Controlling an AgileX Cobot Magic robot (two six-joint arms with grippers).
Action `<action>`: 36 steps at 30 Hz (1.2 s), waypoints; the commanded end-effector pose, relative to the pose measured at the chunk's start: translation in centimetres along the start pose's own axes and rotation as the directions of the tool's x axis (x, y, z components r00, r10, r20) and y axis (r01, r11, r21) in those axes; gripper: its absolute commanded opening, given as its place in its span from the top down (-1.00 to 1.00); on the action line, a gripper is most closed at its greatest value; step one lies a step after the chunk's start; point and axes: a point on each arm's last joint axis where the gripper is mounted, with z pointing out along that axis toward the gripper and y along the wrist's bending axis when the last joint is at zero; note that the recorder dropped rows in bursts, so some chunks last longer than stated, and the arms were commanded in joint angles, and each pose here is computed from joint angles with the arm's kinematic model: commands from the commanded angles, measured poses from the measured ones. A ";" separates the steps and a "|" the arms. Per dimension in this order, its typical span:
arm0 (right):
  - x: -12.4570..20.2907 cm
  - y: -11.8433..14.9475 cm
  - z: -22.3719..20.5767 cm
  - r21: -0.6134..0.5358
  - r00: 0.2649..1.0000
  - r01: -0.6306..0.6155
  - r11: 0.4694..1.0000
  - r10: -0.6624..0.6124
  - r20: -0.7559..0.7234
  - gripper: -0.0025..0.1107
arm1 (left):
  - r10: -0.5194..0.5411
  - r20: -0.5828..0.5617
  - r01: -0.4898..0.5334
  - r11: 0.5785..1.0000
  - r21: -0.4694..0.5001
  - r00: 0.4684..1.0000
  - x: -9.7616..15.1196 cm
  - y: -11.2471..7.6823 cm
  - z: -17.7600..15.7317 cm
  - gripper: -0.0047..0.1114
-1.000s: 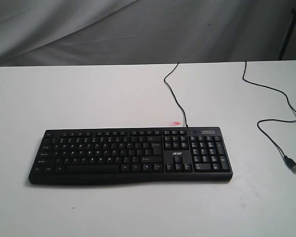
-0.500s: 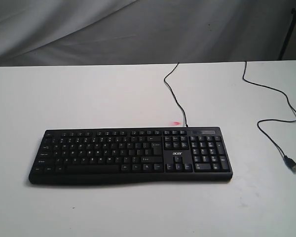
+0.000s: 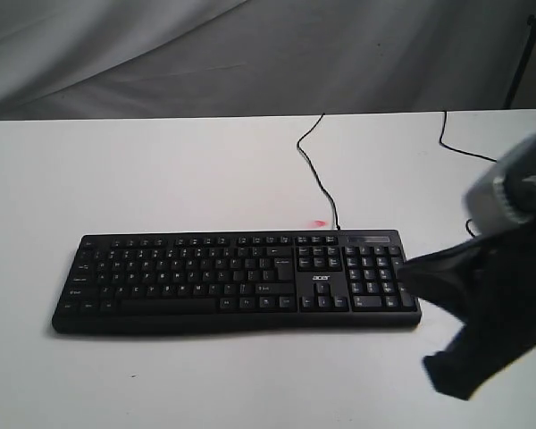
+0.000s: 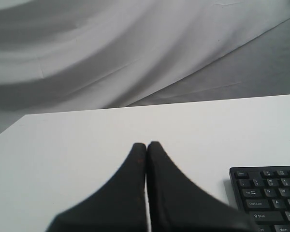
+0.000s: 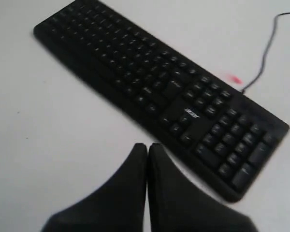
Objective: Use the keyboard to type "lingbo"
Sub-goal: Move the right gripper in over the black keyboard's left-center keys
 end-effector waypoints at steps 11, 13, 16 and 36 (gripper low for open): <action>-7.8 2.3 13.0 -0.093 0.975 0.204 0.975 -0.211 -0.069 0.96 | -0.003 -0.003 0.003 1.000 0.004 1.000 0.1 0.0 0.1 0.91; -7.7 2.1 14.6 -0.079 0.974 0.212 0.974 -0.217 -0.062 0.96 | -0.003 -0.003 0.003 1.000 0.004 1.000 0.1 0.0 0.1 0.91; -7.2 1.9 16.6 -0.062 0.968 0.242 0.968 -0.246 -0.055 0.96 | -0.003 -0.003 0.003 1.000 0.004 1.000 0.1 0.0 0.1 0.91; -5.0 3.5 25.1 -0.015 0.934 0.357 0.934 -0.357 0.005 0.96 | -0.003 -0.003 0.003 1.000 0.004 1.000 0.1 0.0 0.1 0.91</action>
